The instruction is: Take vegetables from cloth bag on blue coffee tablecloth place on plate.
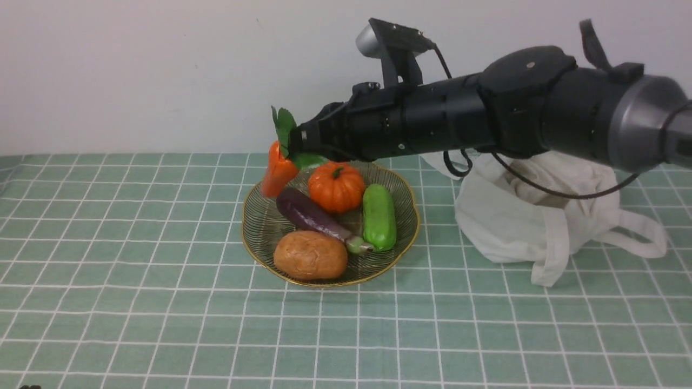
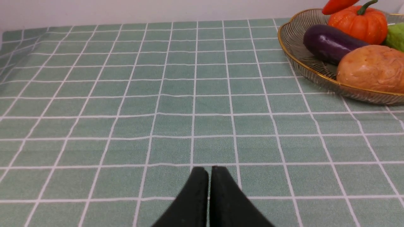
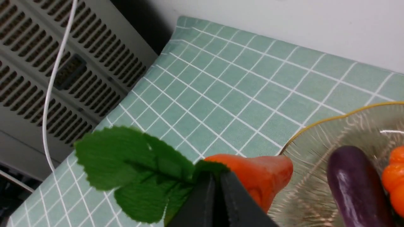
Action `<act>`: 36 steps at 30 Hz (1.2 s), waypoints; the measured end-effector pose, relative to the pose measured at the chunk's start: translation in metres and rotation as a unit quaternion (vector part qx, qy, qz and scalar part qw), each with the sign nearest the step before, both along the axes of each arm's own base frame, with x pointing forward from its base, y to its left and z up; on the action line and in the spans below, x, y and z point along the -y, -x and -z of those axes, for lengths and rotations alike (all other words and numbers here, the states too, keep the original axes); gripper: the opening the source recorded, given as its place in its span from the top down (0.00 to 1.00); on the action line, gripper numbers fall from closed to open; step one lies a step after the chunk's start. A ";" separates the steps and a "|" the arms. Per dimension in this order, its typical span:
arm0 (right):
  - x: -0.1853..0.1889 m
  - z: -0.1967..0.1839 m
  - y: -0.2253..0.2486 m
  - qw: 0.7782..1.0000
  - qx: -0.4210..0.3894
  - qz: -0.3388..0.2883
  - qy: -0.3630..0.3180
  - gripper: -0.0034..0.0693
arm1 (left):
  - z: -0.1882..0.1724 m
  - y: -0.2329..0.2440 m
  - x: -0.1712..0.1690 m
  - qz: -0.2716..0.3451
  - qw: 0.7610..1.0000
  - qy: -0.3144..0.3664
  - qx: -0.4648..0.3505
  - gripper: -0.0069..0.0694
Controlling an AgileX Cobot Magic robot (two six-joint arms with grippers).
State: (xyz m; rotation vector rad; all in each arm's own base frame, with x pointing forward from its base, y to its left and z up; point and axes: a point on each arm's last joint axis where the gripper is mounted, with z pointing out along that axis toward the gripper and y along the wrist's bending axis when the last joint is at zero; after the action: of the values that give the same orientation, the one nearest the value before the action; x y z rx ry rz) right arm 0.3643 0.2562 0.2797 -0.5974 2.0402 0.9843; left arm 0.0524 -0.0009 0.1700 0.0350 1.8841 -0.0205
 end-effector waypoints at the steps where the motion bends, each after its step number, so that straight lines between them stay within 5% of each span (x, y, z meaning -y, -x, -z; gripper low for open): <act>1: -0.002 0.009 -0.003 1.000 -0.013 0.001 -0.002 0.97 | 0.000 0.000 0.000 0.000 1.000 0.000 0.000 0.92; 11: -0.007 0.046 -0.016 0.998 -0.055 0.027 0.001 0.89 | 0.000 0.000 0.000 0.000 1.000 0.000 0.000 0.92; 27: 0.003 0.036 -0.023 0.996 0.000 0.077 0.037 0.39 | 0.000 0.000 0.000 0.000 1.000 0.000 0.000 0.92; 32: 0.023 -0.009 -0.013 0.995 0.062 0.058 0.058 0.43 | 0.000 0.000 0.000 0.000 1.000 0.000 0.000 0.92; 36: 0.063 -0.068 0.006 0.990 0.097 0.078 0.068 0.66 | 0.000 0.000 0.000 0.000 1.000 0.000 0.000 0.92</act>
State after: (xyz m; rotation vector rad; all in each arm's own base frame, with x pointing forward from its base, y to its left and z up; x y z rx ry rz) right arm 0.3579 0.1936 0.3479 -0.5724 1.9581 0.6737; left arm 0.0524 -0.0009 0.1700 0.0350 1.8841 -0.0205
